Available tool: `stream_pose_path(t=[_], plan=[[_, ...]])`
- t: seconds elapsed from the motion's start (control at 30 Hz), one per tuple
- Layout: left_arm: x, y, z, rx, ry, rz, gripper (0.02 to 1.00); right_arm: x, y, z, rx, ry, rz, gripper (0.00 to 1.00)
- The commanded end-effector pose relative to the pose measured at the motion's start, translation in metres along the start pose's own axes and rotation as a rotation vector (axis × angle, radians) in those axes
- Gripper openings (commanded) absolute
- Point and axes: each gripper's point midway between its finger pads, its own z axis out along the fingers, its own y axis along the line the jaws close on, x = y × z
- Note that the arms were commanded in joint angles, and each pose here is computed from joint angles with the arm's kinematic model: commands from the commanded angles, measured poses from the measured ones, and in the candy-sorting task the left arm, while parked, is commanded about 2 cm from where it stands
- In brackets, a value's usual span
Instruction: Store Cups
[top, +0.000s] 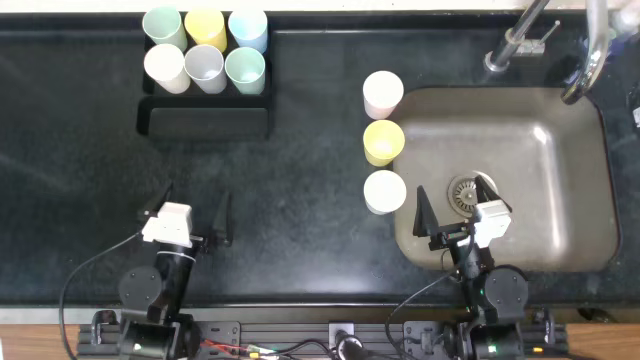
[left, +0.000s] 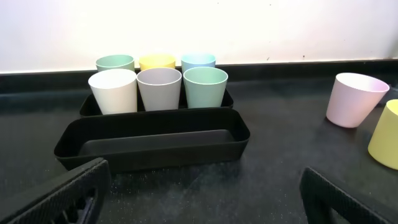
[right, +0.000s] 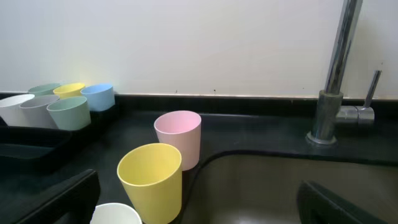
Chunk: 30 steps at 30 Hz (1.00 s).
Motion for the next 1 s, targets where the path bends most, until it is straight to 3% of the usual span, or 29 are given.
stream_pose_path(t=[0.03,0.4,0.53,0.63,0.73,1.0], plan=[[-0.001,-0.003,0.000,0.016,-0.005,-0.003,1.000,0.003,0.000,0.000,0.001,-0.001,0.003,1.000],[-0.001,0.001,-0.001,-0.002,-0.005,-0.006,1.000,0.003,0.000,0.000,0.001,-0.001,0.003,0.998],[-0.006,0.016,-0.001,-0.082,-0.029,-0.133,1.000,0.003,0.000,0.000,0.001,-0.001,0.003,0.996],[-0.022,0.017,0.002,-0.086,-0.085,-0.170,1.000,0.003,0.000,0.000,0.001,-0.001,0.003,0.996],[-0.039,0.013,0.011,-0.054,-0.075,-0.216,1.000,0.003,0.000,0.000,0.001,-0.001,0.003,0.998],[-0.110,-0.023,0.082,0.106,0.210,-0.233,1.000,0.003,0.000,0.000,0.001,-0.001,0.003,0.998]])
